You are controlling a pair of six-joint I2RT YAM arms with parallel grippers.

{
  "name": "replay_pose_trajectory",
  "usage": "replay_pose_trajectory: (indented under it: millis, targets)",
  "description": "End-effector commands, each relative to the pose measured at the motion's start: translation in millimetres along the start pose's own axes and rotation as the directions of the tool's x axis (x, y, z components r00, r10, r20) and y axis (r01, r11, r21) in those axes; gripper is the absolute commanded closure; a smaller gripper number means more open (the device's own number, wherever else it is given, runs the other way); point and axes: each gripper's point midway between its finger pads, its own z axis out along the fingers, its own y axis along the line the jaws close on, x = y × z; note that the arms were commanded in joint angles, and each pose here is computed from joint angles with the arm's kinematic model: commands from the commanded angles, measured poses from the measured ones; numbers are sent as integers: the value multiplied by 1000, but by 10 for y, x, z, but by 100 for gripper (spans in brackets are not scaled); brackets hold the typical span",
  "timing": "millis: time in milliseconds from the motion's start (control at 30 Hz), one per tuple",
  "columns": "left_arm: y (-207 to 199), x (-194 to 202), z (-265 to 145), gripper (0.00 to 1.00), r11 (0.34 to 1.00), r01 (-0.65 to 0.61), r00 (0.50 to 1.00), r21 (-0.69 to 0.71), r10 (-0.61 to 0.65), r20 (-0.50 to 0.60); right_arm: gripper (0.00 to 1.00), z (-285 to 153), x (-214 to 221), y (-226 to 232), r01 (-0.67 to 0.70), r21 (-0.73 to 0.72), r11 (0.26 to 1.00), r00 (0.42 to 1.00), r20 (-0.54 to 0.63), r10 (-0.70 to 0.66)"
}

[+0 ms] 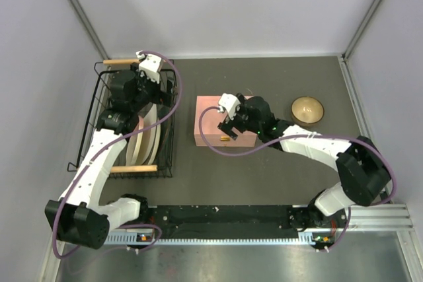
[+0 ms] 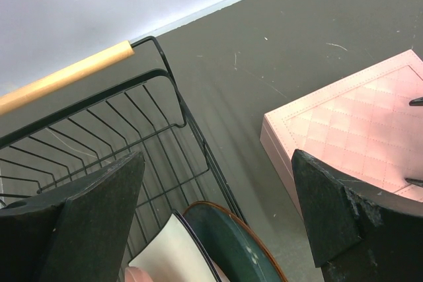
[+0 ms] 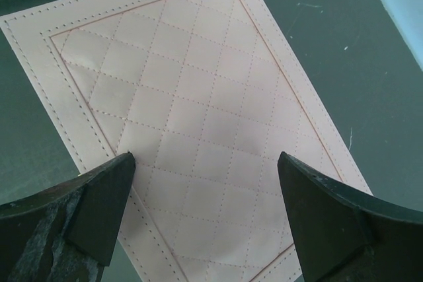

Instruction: Organize the mixed jewelry

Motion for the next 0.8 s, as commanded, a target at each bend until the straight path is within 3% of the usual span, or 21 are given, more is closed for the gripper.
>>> replay_pose_trajectory:
  millis: [0,300,600,767]
  targets:
    - [64,-156,-43,1,999,-20,998,-27,22,57,8,-137,843,447,26,-127,992,967,-247,-57]
    - [54,-154,-37,1,1000,-14,998,-22,15,55,9,-295,967,537,35,-142,989,951,-299,-77]
    - [45,-186,-46,1,1000,-12,998,-16,12,58,9,-421,263,362,-42,-99,994,984,-175,25]
    - [36,-169,-48,1,1000,-9,999,-12,10,54,9,-403,173,342,-53,-100,994,986,-163,36]
